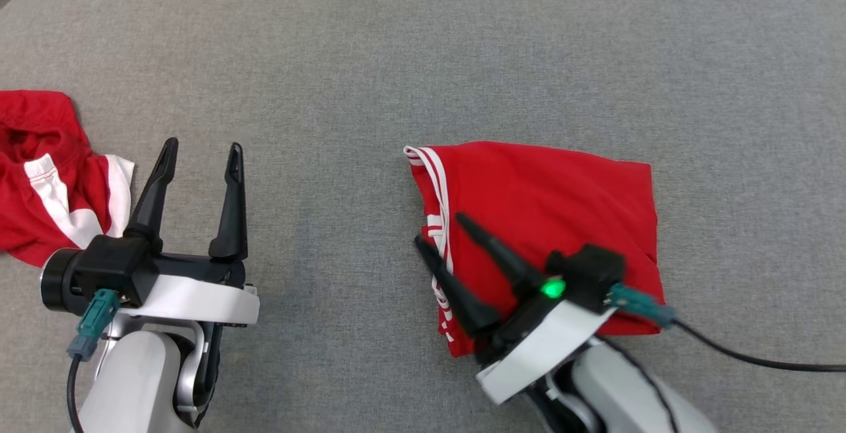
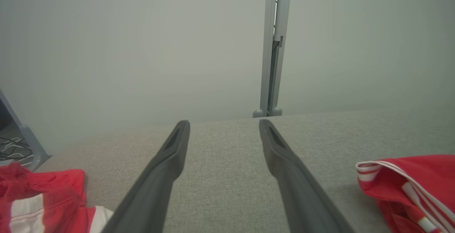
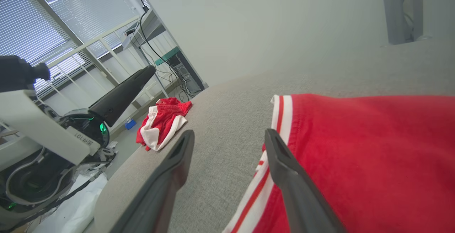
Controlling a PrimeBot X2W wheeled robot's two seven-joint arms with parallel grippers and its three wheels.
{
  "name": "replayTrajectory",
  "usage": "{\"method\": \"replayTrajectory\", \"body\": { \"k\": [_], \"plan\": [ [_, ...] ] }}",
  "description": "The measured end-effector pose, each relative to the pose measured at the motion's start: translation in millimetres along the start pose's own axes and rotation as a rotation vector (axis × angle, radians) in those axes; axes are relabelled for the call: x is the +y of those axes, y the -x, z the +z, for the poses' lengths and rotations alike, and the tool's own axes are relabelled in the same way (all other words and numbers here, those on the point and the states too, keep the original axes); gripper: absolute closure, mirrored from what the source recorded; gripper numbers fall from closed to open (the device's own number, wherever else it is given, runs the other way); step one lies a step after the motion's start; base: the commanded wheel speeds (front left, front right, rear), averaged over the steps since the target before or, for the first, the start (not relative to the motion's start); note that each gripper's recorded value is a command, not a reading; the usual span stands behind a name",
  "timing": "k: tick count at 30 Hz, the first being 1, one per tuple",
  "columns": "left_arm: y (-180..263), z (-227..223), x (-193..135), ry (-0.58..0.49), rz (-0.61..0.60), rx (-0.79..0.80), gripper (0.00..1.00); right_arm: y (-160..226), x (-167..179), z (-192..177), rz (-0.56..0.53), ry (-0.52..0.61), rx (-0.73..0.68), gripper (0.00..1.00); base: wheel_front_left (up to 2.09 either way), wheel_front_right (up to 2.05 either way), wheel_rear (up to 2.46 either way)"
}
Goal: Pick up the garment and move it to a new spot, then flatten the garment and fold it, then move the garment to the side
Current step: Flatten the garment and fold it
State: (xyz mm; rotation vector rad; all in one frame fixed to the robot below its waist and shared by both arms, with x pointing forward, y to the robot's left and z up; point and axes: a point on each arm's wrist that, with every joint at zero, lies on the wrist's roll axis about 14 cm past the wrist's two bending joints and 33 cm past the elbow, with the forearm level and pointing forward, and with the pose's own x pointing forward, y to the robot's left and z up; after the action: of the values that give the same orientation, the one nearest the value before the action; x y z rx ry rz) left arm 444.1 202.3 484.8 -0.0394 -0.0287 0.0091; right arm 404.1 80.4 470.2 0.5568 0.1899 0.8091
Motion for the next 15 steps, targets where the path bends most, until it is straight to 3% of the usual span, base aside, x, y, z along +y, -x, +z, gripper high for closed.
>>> {"method": "replayTrajectory", "body": {
  "k": [4,8,15],
  "plan": [
    [-1,4,1,0.005,0.007,-0.014,0.00,10,-24,48,-0.071,0.063,-0.139,0.00,0.00,0.00,0.00],
    [1,6,2,0.006,0.014,-0.018,0.00,42,-66,94,-0.215,0.184,-0.257,0.00,0.00,0.00,0.00],
    [6,12,-2,0.018,0.011,-0.032,0.00,109,-121,137,-0.452,0.368,-0.312,0.00,0.00,0.00,0.00]
  ]
}}
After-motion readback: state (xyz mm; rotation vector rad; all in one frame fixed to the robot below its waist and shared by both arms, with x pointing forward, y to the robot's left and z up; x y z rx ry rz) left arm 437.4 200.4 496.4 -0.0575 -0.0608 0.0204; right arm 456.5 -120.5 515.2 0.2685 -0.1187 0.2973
